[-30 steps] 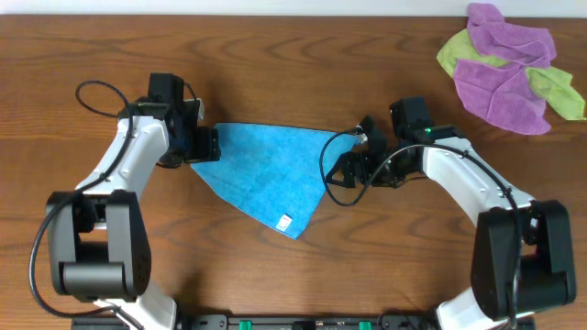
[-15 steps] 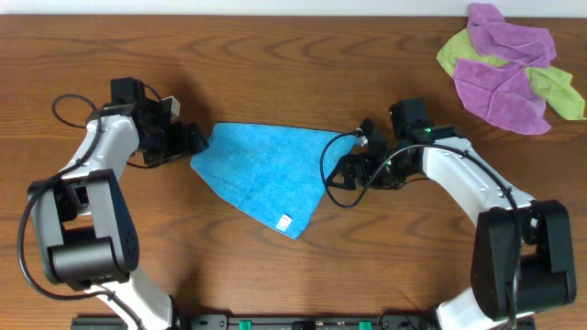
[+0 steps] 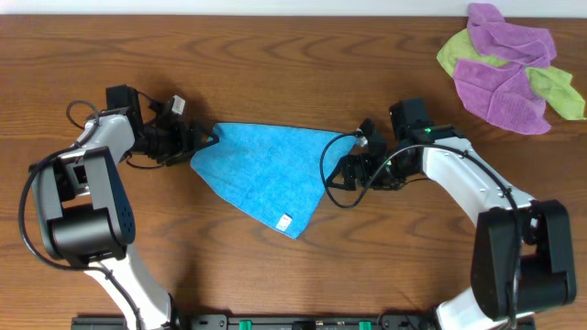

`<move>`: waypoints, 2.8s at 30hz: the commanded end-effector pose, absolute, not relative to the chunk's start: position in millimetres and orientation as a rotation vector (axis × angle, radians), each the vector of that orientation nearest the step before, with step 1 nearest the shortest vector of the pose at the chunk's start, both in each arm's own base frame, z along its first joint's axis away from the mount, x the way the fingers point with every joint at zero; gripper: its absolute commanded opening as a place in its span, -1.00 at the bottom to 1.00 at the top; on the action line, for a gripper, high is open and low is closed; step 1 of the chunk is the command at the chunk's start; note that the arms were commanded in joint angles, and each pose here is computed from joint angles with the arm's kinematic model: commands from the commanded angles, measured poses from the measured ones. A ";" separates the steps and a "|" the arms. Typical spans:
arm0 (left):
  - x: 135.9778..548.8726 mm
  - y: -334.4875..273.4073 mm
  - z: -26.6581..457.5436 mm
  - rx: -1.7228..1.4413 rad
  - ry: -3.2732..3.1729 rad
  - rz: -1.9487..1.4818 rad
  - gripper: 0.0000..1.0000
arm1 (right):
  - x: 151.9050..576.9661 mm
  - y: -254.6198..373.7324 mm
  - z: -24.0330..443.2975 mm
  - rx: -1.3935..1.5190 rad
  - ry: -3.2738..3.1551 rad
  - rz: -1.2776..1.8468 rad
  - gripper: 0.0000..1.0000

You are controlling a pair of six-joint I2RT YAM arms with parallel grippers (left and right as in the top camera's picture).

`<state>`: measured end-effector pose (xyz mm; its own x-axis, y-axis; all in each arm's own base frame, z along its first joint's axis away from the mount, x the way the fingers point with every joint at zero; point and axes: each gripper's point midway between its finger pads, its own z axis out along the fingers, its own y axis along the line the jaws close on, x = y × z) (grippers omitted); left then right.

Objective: Fold the cloth

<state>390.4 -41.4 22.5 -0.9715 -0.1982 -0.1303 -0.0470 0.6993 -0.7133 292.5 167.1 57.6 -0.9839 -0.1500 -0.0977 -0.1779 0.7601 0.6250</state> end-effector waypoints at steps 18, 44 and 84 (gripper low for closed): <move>306.8 -61.5 8.1 -0.480 3.053 -1.329 0.35 | 295.1 170.8 61.7 -0.325 2.865 1.037 0.89; 284.6 -95.4 13.6 -0.319 3.198 -1.286 -0.57 | 245.3 164.1 68.6 -0.337 3.027 1.157 0.41; 282.6 -126.4 22.7 -0.307 3.201 -1.362 -0.88 | 241.7 235.6 24.0 -0.650 2.974 0.416 -0.97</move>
